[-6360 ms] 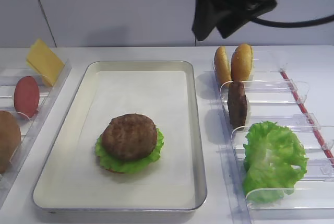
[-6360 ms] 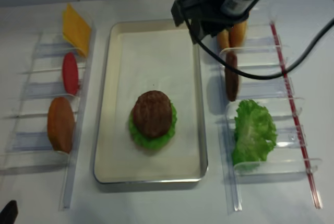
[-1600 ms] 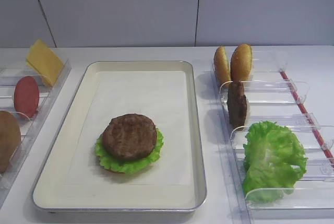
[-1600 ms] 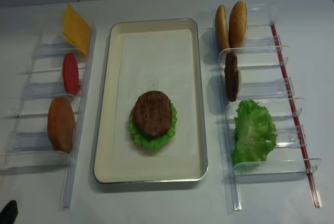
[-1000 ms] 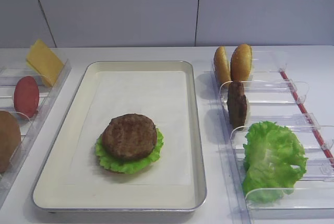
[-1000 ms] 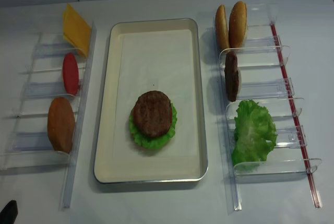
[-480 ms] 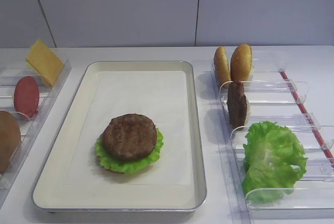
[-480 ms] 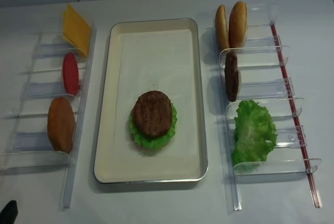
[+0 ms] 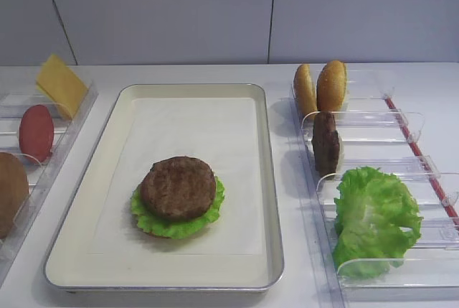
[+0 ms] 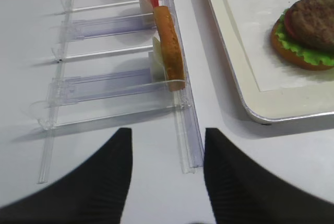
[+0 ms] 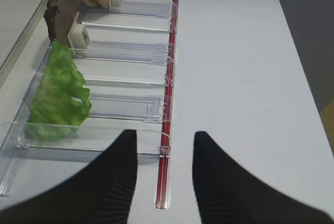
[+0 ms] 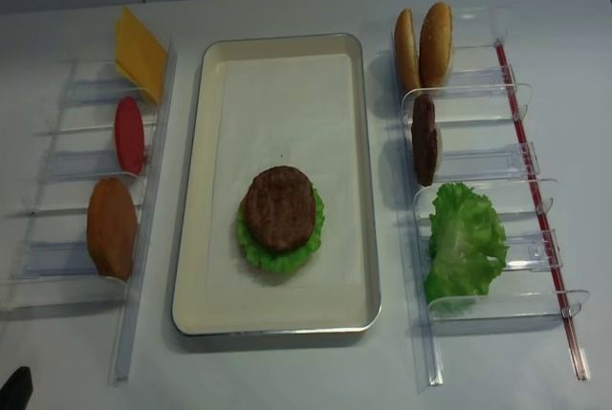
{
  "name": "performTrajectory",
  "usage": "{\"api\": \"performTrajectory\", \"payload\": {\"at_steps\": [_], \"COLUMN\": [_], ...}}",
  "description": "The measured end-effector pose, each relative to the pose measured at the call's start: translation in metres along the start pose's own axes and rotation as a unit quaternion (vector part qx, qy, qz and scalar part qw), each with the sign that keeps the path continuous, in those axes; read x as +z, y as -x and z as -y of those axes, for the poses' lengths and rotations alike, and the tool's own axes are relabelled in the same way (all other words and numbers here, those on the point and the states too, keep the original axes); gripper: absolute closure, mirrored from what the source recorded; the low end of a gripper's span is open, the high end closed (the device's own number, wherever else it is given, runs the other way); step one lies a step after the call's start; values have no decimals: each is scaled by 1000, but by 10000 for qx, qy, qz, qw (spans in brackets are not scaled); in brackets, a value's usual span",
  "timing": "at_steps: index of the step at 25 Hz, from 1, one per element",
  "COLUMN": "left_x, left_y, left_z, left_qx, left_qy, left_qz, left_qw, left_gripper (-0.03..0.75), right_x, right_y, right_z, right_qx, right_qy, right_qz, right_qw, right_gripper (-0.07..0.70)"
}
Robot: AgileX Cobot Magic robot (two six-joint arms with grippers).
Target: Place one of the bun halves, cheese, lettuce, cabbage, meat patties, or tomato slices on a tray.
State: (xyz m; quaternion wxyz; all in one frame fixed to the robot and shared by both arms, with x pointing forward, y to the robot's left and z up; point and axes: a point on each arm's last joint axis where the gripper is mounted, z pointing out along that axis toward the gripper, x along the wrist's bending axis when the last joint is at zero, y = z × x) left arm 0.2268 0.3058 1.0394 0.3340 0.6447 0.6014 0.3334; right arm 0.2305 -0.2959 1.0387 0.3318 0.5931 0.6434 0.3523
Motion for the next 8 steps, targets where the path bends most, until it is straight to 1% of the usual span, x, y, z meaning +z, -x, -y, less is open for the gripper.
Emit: {"api": "performTrajectory", "payload": {"at_steps": [8], "left_x": [0], "left_y": [0], "left_z": [0], "left_qx": [0], "left_qy": [0], "left_qz": [0], "left_qw": [10000], "left_gripper": [387], "right_x": [0], "right_y": [0], "right_z": [0], "right_qx": [0], "right_qy": [0], "right_qz": [0], "right_qw": [10000], "right_gripper": [416]}}
